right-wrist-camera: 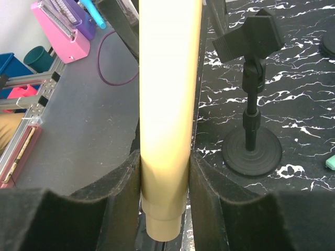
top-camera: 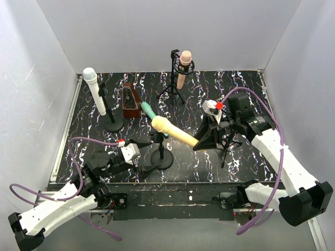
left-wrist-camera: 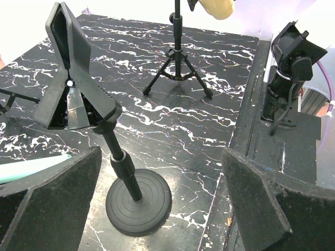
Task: Attach the microphones to the stand
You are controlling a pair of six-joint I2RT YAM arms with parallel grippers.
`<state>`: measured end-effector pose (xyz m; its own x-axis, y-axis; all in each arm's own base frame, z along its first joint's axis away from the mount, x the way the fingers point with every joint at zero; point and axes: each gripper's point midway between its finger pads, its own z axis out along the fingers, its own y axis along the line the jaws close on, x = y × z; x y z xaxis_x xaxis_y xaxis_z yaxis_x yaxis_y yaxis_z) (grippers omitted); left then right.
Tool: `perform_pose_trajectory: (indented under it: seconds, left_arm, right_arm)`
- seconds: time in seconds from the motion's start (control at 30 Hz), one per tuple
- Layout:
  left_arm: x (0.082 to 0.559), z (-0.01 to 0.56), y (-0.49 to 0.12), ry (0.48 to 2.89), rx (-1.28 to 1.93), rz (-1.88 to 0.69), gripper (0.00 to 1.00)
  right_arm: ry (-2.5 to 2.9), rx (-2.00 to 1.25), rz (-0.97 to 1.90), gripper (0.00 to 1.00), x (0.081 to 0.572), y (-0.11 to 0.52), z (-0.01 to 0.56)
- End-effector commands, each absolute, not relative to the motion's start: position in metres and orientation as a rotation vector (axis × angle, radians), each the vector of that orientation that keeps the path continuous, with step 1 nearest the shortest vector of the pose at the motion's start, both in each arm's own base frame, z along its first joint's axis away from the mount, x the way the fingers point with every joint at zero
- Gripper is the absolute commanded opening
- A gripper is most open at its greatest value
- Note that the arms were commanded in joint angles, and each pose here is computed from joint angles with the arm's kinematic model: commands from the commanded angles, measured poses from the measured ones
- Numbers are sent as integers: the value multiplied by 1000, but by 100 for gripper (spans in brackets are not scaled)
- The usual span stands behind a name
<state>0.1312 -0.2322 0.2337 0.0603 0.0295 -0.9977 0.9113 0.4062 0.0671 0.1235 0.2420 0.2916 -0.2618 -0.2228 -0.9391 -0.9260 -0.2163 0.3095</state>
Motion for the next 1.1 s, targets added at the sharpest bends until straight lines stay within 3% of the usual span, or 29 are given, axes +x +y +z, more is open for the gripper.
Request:
perform_pose_trajectory:
  seconds: [0.0, 0.43, 0.8, 1.07]
  left_arm:
    - [142, 236, -238, 1315, 929, -809, 98]
    - [174, 243, -199, 1442, 679, -624, 98]
    - [185, 272, -223, 1293, 620, -702, 98]
    - [197, 273, -239, 1269, 682, -663, 98]
  right_arm:
    - [1344, -1418, 1539, 1, 126, 247, 304]
    - [1151, -1503, 1403, 1, 164, 265, 312]
    - [1088, -1512, 1333, 1, 206, 285, 316]
    - [1086, -1507, 1351, 1, 208, 287, 315]
